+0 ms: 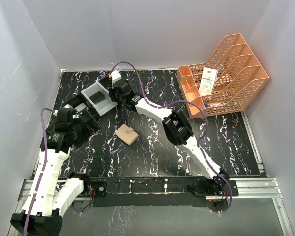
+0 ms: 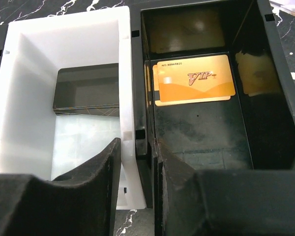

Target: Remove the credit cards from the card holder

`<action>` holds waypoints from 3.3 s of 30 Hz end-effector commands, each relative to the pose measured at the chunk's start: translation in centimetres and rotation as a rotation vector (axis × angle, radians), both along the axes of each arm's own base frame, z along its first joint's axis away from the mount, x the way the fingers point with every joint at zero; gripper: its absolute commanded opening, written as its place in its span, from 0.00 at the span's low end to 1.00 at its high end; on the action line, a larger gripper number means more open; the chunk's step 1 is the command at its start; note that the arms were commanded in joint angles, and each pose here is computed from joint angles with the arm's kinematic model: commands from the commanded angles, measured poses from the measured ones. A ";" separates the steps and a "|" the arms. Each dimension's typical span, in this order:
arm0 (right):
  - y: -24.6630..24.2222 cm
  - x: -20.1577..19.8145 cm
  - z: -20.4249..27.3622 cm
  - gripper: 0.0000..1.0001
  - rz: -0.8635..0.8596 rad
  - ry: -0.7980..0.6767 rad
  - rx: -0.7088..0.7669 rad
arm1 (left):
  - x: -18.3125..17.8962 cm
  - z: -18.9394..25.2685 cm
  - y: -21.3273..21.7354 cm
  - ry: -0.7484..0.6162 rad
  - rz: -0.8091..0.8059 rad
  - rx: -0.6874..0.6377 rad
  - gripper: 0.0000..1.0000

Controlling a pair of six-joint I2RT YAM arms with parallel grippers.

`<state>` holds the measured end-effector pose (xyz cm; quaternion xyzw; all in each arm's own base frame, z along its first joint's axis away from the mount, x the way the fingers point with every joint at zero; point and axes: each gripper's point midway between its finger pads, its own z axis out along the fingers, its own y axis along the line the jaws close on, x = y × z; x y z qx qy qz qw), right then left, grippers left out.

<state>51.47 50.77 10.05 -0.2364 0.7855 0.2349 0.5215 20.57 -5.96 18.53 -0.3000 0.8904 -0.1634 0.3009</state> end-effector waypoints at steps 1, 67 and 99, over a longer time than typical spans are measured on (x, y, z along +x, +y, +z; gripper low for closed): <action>-1.1 0.0 3.8 0.09 -0.060 -0.049 0.024 | -0.1 1.1 -0.1 -0.025 -0.009 -0.006 0.99; -25.5 -18.5 -0.7 0.25 -0.524 0.308 -0.137 | -1.6 -9.5 -9.6 0.161 -0.442 -0.179 0.85; -16.0 -26.4 1.7 0.48 -0.143 0.771 0.261 | -0.2 -16.3 -12.0 0.250 -0.508 0.071 0.27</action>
